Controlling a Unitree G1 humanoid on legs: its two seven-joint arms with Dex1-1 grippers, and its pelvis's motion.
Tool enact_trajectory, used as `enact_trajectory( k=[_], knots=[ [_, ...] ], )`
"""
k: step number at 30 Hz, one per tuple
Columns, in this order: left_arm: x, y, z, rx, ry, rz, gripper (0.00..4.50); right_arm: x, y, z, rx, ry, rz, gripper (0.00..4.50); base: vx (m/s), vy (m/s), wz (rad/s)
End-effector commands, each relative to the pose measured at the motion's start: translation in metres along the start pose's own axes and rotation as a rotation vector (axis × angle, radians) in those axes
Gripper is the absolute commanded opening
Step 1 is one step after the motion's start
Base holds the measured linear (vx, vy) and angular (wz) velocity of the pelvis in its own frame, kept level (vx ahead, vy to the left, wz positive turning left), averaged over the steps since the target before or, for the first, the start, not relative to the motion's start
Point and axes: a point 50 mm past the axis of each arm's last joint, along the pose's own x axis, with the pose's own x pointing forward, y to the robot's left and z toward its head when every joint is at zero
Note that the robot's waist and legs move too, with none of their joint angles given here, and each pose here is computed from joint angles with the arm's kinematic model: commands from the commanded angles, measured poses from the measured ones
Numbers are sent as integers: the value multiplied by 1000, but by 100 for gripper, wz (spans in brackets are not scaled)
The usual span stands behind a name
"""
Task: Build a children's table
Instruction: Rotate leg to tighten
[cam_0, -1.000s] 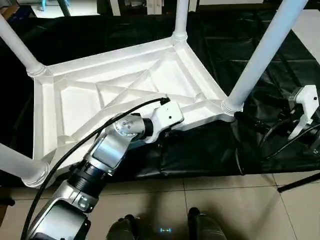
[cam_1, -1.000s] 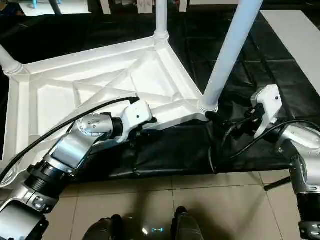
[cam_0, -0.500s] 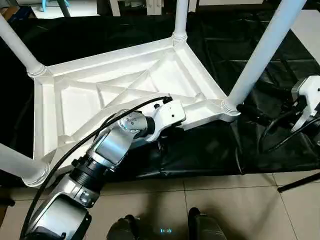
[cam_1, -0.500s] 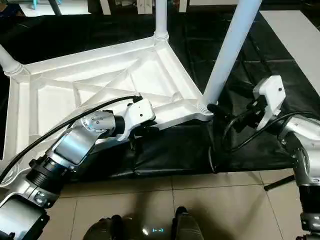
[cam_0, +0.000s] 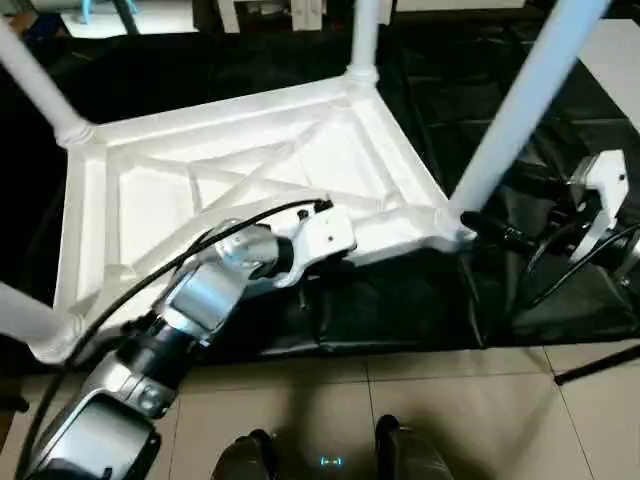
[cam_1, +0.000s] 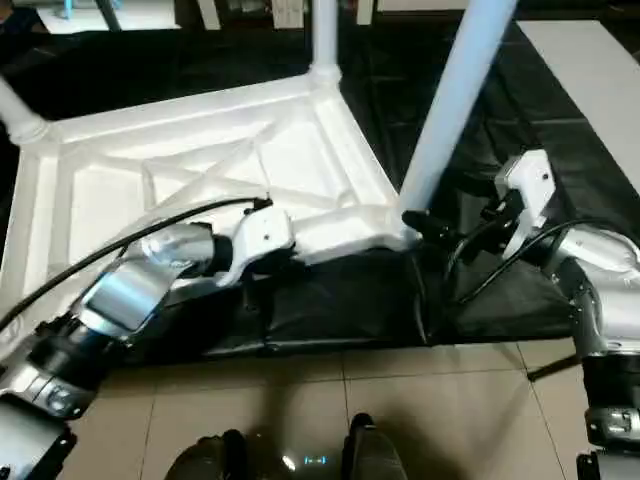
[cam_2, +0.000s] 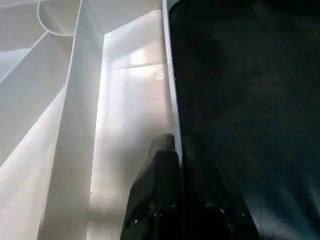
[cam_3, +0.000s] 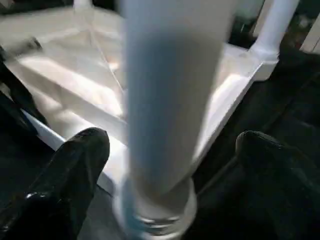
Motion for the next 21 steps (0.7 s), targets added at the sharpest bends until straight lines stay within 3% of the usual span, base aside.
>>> enact_trajectory(
  k=[1,6,14,21],
  knots=[
    [6,-15,-9,19,30,-90,1,1,1,-5,-15,32,11,450,0,0,0],
    [0,-14,-15,17,47,-77,1,5,11,-7,14,18,93,450,0,0,0],
    [0,-15,-15,28,40,-96,0,9,17,-9,26,13,165,373,0,0,0],
    [-1,-16,-15,27,38,-97,0,10,13,-8,28,-2,157,323,0,0,0]
  ],
)
